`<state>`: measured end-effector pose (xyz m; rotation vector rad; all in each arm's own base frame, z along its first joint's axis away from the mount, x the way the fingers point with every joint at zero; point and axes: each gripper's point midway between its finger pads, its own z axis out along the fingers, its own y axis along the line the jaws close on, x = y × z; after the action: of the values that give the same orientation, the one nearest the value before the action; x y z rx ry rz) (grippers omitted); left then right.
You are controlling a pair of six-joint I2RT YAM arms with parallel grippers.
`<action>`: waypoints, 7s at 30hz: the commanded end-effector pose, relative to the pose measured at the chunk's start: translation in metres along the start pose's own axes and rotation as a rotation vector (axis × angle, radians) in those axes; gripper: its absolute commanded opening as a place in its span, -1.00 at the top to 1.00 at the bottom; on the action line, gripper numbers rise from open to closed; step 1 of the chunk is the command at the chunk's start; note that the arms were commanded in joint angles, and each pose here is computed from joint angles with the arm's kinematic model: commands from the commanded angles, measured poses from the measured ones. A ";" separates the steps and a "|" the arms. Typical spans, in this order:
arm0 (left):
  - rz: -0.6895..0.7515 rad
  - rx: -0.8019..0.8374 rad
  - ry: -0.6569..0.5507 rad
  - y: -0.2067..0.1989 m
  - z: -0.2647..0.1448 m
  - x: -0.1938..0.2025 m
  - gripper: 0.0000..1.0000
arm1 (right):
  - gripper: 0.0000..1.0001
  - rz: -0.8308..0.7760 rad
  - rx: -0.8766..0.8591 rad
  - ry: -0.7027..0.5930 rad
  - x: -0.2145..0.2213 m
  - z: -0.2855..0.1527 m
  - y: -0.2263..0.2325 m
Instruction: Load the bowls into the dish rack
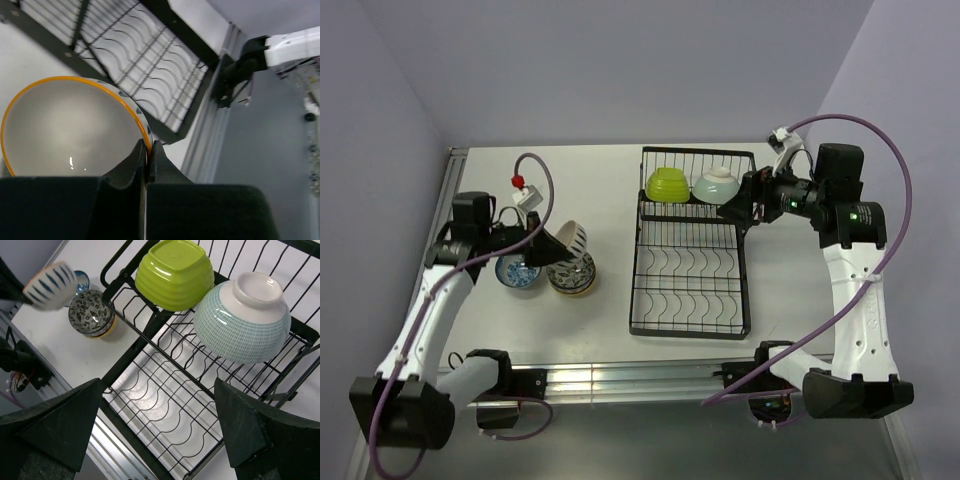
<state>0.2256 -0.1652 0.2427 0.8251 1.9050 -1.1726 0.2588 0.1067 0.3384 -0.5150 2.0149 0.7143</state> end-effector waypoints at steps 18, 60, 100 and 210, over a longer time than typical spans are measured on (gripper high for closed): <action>-0.532 0.388 -0.310 -0.137 0.096 -0.037 1.00 | -1.00 0.048 0.027 -0.042 -0.001 -0.011 -0.014; -0.870 0.237 -0.357 -0.092 0.192 -0.020 1.00 | -0.97 0.048 0.000 0.005 0.021 -0.008 -0.015; -0.767 0.353 -0.480 -0.034 0.209 -0.034 0.99 | -0.93 0.064 0.003 0.051 0.033 -0.008 -0.017; -1.033 0.168 -0.469 0.031 0.210 0.012 0.80 | -0.93 0.027 0.019 0.084 0.036 -0.017 -0.014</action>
<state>0.3081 -0.3452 0.1330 -0.5473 1.9046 -1.8622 0.2395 0.0849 0.2996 -0.5010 2.1368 0.7321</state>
